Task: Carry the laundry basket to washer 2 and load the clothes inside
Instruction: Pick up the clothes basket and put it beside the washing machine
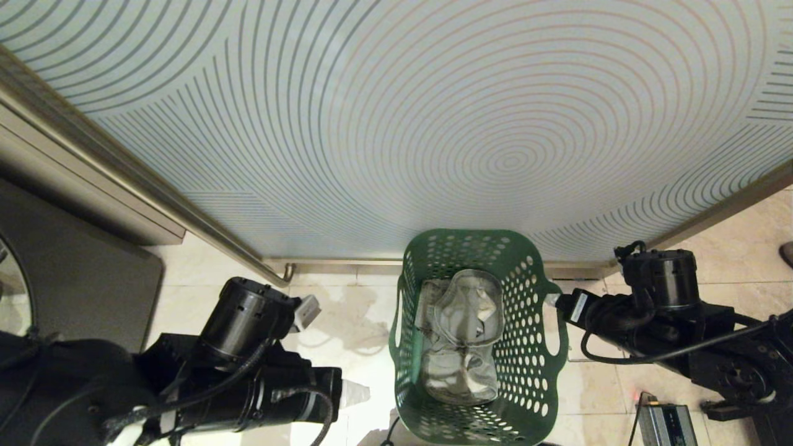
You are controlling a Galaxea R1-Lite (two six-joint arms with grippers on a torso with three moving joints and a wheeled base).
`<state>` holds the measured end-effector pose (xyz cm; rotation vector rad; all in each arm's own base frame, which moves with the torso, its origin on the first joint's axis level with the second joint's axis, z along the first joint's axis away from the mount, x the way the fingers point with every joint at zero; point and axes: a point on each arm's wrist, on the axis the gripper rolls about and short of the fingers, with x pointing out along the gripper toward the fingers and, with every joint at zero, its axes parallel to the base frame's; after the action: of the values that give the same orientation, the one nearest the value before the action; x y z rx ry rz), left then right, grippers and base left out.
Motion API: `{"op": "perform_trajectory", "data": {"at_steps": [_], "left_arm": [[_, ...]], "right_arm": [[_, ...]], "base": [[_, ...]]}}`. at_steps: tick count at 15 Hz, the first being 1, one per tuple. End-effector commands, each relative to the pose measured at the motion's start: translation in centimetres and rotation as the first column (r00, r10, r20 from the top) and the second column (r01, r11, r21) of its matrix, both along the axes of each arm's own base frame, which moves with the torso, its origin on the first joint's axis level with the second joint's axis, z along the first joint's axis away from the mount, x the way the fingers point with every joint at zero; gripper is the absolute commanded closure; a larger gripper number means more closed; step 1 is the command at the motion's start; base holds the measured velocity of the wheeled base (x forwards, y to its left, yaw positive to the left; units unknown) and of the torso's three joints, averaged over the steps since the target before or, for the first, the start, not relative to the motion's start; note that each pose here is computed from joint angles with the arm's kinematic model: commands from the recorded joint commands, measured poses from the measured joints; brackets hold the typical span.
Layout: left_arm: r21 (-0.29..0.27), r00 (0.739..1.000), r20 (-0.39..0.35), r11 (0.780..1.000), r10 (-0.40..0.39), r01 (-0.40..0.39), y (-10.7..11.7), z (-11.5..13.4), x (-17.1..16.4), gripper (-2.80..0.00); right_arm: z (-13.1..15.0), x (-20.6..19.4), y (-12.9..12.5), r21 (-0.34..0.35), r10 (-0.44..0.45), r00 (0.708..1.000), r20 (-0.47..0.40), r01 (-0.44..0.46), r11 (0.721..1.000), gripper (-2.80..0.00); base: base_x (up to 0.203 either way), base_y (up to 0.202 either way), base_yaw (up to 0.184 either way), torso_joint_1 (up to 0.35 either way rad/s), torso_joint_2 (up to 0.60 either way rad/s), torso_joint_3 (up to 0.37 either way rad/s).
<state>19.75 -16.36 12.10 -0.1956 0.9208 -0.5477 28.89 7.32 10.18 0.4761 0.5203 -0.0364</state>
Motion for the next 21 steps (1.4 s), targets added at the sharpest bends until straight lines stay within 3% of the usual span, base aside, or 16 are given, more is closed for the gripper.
{"op": "perform_trajectory", "data": {"at_steps": [1,6,9,12,15,19,21], "left_arm": [[0.018,1.000,0.006,1.000,-0.013,0.013,-0.9,-0.5,-0.2,-2.80],[0.019,0.997,0.072,1.000,0.001,-0.002,-1.7,0.2,-0.3,-2.80],[0.059,0.990,0.134,0.997,0.048,-0.056,-2.5,0.1,-0.7,-2.80],[0.058,0.984,0.150,0.992,0.100,-0.110,-3.7,-0.4,-0.6,-2.80],[0.078,0.974,0.161,0.981,0.162,-0.176,-6.2,-2.4,0.8,-2.80],[0.059,0.949,0.263,0.979,0.175,-0.196,-9.9,-4.4,2.2,-2.80],[0.059,0.938,0.286,0.974,0.195,-0.220,-10.7,-4.7,2.8,-2.80]], "right_arm": [[-1.6,0.6,0.2,-0.002,-0.004,0.999,-0.046,0.004,1.000,-2.80],[-3.5,2.2,0.7,0.024,0.033,0.997,-0.071,-0.031,0.999,-2.80],[-4.6,2.6,0.8,0.015,0.040,0.994,-0.103,-0.039,0.999,-2.80],[-5.0,2.4,0.8,0.005,0.049,0.991,-0.127,-0.049,0.999,-2.80],[-5.2,2.7,0.9,-0.007,0.054,0.987,-0.150,-0.055,0.998,-2.80],[-5.1,2.7,0.9,-0.043,0.071,0.986,-0.149,-0.079,0.996,-2.80],[-5.0,2.4,0.9,-0.059,0.077,0.983,-0.168,-0.088,0.994,-2.80]], "base": [[0.000,0.000,0.000,0.000,0.00,0.000],[0.000,0.000,0.000,0.000,0.00,0.000],[0.000,0.000,0.000,0.000,0.00,0.000],[0.000,0.000,0.000,0.000,0.00,0.000],[0.000,0.000,0.000,0.000,0.00,0.000],[0.000,0.000,0.000,0.000,0.00,0.000],[0.000,0.000,0.000,0.000,0.00,0.000]]}}
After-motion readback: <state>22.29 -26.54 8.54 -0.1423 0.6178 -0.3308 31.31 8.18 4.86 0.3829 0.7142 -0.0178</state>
